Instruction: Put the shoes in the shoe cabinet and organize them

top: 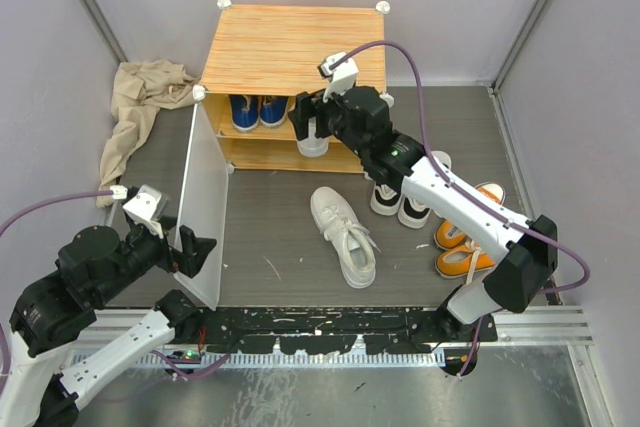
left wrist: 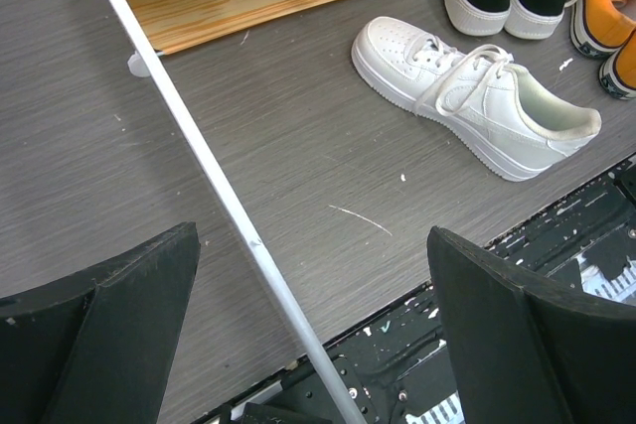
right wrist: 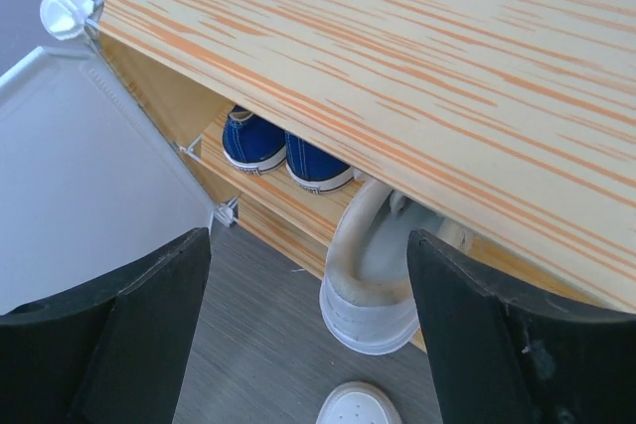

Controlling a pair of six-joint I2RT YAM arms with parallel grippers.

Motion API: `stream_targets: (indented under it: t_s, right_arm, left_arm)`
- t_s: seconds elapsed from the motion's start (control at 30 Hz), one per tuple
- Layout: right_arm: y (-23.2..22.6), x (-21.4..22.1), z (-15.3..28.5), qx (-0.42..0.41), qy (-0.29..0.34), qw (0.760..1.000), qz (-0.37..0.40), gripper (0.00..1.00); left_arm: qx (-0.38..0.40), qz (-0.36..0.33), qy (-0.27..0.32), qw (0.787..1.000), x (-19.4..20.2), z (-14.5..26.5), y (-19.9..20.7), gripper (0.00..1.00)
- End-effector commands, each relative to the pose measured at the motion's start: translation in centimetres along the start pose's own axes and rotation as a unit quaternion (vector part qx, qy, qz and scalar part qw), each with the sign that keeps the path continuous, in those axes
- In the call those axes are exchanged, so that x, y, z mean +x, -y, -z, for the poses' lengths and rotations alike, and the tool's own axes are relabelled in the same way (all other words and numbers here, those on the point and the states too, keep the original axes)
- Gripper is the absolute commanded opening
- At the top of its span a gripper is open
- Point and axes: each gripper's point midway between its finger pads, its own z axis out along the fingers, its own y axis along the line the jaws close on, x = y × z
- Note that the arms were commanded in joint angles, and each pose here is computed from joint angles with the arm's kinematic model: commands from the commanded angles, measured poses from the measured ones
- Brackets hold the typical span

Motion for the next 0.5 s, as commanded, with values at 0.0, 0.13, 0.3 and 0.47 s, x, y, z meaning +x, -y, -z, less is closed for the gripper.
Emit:
stream_targets:
  t_s: [0.0,0.13,0.3,0.47]
  right_arm:
    - [-0.1,0.3,0.1,0.003,-0.005,1.000,-0.019,0.85]
    - [0.5,2.7,-0.3,0.019,-0.032,0.999,-0.025,0.86]
    - [0.7,4.1,-1.4,0.029,-0.036,0.998,-0.030,0.87]
    - [2.3,5.3,-2.2,0.075,-0.041,0.996,-0.033,0.87]
  left_arm:
    - [0.008,0.000,0.018,1.000,-1.0,-0.2,0.4,0.98]
    - [0.005,0.000,0.019,1.000,-0.9,-0.1,0.2,0.98]
    - [0.006,0.000,0.018,1.000,-0.8,0.0,0.2,0.98]
    - [0.001,-0.001,0.020,1.000,-0.6,0.1,0.0,0.98]
